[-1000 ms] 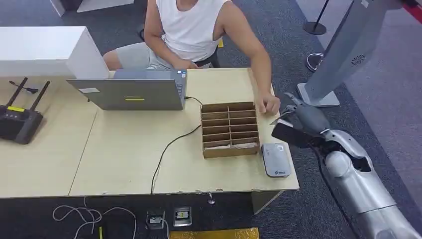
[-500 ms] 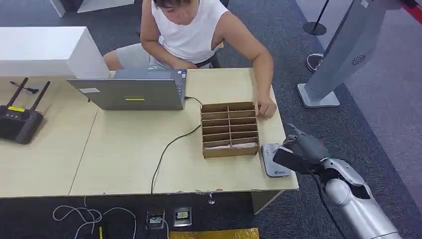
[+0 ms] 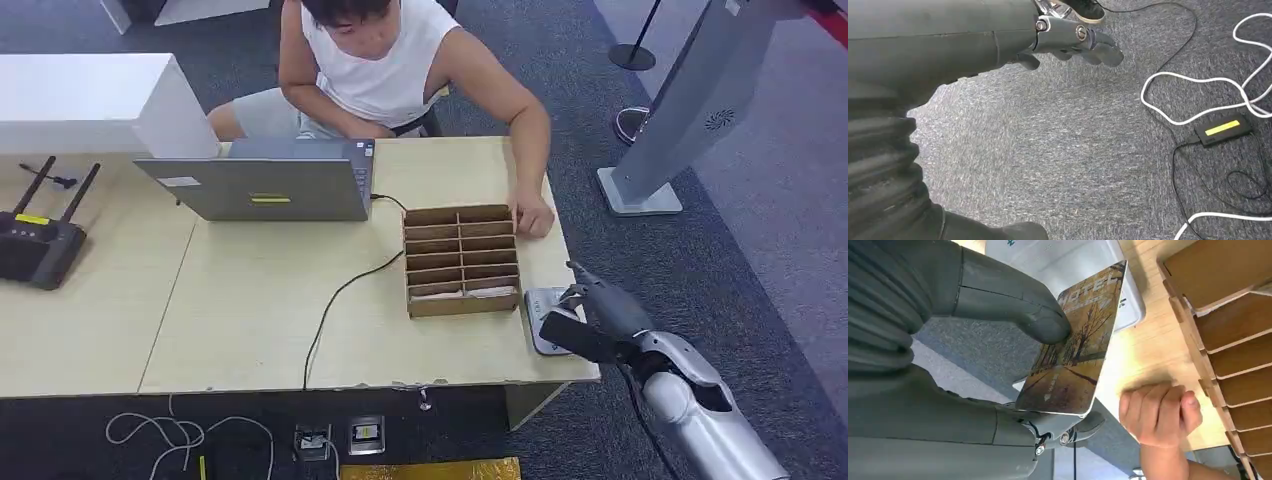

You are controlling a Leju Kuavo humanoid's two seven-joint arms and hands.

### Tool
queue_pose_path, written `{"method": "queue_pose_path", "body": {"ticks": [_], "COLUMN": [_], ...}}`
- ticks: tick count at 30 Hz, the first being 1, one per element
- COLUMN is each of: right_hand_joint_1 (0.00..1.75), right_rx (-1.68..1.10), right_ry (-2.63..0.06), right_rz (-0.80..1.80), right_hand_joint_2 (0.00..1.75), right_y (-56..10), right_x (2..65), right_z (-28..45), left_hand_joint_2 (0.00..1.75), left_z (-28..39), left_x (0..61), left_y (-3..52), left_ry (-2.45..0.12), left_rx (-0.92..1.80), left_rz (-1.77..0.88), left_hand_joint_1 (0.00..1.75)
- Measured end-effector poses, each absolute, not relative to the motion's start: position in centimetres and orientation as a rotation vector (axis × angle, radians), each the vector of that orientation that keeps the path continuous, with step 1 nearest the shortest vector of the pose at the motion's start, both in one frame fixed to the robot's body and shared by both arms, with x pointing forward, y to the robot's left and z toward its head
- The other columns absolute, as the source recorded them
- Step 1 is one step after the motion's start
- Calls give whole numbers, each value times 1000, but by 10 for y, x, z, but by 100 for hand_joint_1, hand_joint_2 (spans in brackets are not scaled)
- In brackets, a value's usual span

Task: Pass the card to the sensor for recognition and then transmit it.

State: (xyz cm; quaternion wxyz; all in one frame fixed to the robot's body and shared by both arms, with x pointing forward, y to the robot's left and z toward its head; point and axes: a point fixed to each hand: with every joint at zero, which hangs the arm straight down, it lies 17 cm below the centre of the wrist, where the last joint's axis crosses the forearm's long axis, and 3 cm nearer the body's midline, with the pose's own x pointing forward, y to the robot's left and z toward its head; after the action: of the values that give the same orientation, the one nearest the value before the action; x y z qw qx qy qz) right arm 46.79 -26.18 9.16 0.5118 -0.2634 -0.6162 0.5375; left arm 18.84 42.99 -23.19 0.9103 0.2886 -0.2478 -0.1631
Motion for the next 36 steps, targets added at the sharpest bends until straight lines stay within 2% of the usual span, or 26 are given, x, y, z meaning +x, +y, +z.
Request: {"method": "queue_pose_path", "body": {"ticks": [36], "right_hand_joint_1": [175], "right_rx": [-556], "right_ry": [-1485], "right_rz": [1274], "right_hand_joint_2": [175], "right_y": [-237], "right_x": [453], "right_z": [70], "left_hand_joint_2": [175], "left_z": [-232], "left_x": [187], "left_y": [431], "left_ry": [-500], "left_rx": [596], "left_rz": [-324], "left_hand_joint_1": [0]}}
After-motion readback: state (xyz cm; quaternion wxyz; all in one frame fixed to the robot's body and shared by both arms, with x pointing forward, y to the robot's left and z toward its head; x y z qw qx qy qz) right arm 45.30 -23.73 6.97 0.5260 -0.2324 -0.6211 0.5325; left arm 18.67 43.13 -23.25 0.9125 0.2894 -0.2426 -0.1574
